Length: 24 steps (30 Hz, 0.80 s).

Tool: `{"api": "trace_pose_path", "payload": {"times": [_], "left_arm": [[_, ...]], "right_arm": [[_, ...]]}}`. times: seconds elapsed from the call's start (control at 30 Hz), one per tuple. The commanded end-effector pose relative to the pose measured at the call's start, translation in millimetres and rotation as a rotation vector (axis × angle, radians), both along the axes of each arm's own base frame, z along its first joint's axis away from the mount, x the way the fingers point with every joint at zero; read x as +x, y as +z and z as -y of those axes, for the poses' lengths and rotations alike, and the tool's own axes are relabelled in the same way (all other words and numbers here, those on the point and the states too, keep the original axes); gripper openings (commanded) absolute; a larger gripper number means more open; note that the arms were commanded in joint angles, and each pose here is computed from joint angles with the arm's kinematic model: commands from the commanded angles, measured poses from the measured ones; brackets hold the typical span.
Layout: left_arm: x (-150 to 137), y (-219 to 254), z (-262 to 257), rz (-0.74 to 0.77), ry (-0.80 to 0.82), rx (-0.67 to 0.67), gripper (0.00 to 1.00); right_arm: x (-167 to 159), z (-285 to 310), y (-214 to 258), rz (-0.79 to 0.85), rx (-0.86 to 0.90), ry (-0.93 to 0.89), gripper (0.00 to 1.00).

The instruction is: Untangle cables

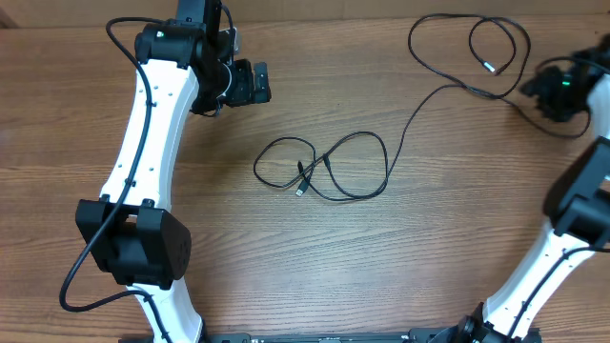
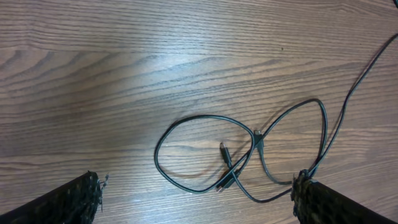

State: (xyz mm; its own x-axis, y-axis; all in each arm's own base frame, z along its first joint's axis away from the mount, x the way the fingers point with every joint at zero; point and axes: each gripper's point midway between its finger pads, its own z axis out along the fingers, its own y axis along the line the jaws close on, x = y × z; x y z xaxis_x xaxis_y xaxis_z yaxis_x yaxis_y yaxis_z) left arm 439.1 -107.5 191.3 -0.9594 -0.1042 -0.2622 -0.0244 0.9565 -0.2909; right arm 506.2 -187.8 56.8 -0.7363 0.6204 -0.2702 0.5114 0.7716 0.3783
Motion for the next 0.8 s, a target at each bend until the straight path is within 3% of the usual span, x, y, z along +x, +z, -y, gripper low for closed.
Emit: {"api": "trace_pose_path", "payload": {"times": [0.0, 0.23, 0.5, 0.77], "left_arm": [[0.6, 0.1, 7.2, 0.002, -0.006, -0.004, 1.00], [0.1, -0.5, 5.6, -0.001, -0.003, 0.002, 1.00], [3.0, -4.0, -8.1, -0.010, 0.094, 0.055, 1.00], [-21.9, -12.1, -10.1, -0.117, 0.079, 0.073, 0.99]], "right_arm": [[5.9, -56.2, 1.2, -0.035, 0.058, 0.096, 0.62], [-16.4, -109.4, 14.6, -0.158, 0.125, 0.106, 0.62], [-69.2, -149.4, 92.4, -0.211, 0.213, 0.136, 0.63], [-118.9, -224.3, 156.1, -0.197, 0.132, 0.367, 0.62]]}}
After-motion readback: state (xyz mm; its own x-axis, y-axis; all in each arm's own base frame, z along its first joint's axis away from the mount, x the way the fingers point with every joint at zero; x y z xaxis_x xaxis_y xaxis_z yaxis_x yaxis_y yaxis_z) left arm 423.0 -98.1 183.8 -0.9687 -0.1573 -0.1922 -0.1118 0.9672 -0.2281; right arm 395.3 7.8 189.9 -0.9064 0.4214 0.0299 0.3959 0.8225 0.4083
